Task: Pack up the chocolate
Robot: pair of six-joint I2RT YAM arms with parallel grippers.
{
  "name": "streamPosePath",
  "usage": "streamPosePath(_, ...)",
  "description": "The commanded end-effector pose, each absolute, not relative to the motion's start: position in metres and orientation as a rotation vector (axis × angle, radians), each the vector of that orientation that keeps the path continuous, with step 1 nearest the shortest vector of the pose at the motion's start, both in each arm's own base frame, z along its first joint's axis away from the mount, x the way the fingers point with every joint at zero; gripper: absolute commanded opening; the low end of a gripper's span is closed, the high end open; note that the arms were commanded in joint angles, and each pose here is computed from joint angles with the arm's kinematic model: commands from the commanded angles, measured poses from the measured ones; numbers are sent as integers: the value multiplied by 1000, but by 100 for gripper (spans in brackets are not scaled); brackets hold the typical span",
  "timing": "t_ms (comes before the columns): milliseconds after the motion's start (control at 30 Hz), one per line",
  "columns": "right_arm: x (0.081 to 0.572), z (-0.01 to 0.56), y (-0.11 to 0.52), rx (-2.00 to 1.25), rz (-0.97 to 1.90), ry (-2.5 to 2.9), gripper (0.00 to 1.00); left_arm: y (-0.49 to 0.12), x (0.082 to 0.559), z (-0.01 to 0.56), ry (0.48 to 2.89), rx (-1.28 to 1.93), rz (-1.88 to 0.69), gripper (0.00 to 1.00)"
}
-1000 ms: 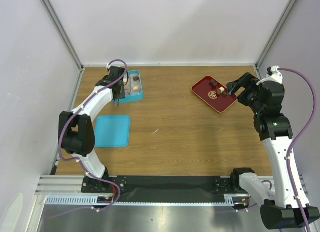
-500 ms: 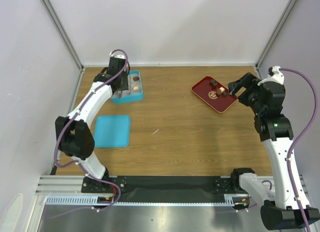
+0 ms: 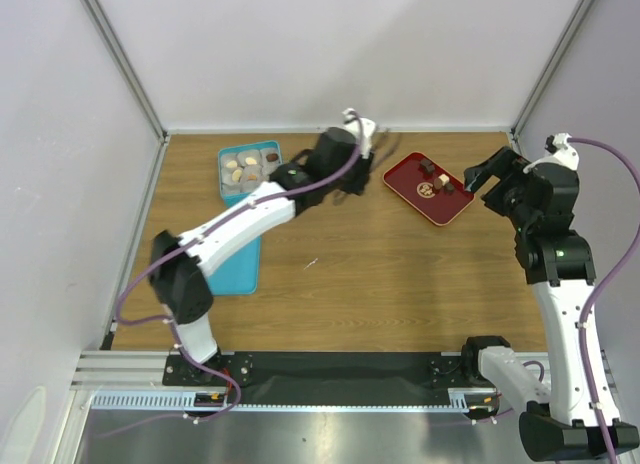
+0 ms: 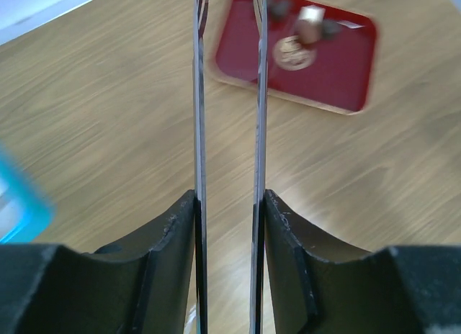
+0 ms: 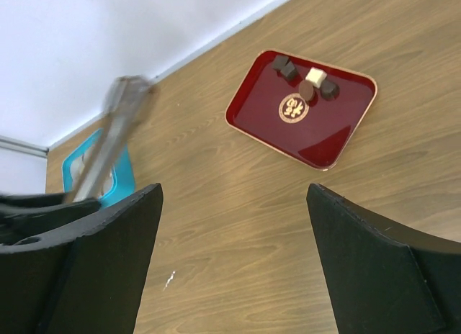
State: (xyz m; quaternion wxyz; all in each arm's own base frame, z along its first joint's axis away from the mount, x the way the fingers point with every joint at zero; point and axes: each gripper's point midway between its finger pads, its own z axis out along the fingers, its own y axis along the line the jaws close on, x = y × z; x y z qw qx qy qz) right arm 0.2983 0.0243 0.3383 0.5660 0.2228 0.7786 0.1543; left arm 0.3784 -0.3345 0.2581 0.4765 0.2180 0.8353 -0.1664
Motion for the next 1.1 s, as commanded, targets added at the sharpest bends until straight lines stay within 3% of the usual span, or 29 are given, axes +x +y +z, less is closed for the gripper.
streamPosePath(0,284,370,14,509,320,1745,88,-395,379,265,1946,591,-487,45)
streamPosePath(400,249,408,8,502,328,1614,88,-485,367,184,1962,646,-468,44)
streamPosePath(1067,240,419,12,486,360,1585,88,-521,393,127,1963,706,-367,47)
